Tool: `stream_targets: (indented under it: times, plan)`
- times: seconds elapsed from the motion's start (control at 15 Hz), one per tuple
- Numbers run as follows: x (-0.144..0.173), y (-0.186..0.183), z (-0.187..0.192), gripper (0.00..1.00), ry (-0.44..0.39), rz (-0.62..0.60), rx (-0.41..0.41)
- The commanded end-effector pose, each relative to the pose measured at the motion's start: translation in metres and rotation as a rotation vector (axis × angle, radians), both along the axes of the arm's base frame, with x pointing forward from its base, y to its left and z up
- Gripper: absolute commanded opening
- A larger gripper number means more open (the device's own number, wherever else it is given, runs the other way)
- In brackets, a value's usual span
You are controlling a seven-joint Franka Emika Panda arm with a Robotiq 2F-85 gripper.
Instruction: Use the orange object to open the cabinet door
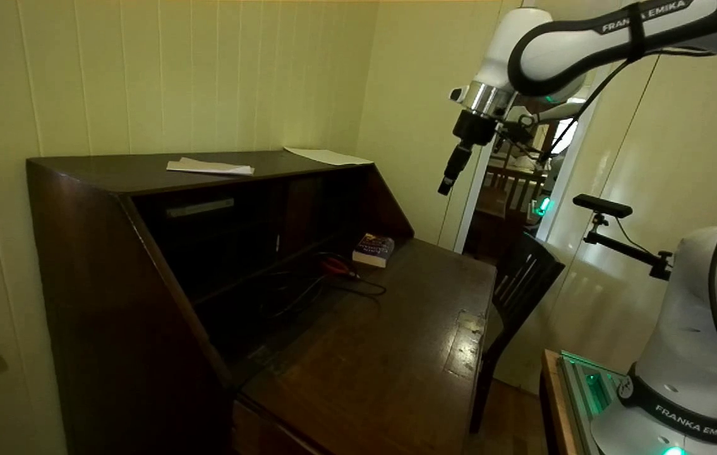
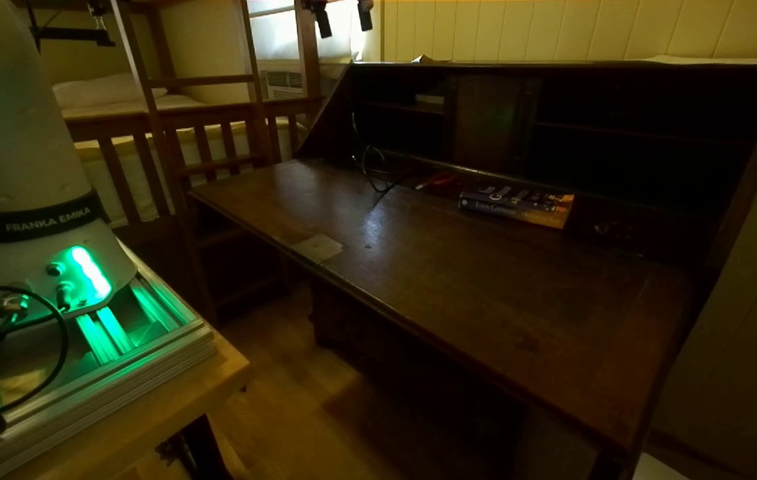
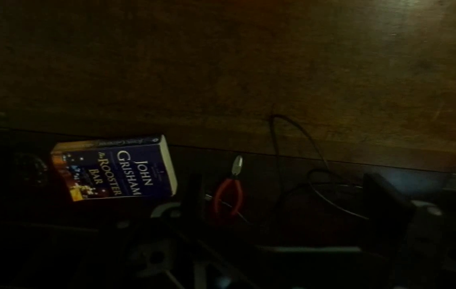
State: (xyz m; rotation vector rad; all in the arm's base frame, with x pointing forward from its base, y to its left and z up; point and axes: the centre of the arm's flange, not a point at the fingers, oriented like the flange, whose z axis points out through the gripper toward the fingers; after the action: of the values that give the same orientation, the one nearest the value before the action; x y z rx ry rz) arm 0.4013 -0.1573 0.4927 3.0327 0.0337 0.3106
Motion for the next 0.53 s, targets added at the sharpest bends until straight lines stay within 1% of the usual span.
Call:
stream_targets:
  times: [0.0,0.2,0.27,0.47]
  plan:
    - [0.047,-0.038,-0.034,1.00,0.035,0.005,-0.068]
    - [0.076,-0.069,-0.066,1.00,0.085,-0.011,0.038]
    - [0.087,-0.075,-0.076,1.00,0.096,-0.020,0.080]
    - [0.115,-0.086,-0.092,1.00,0.120,-0.062,0.161]
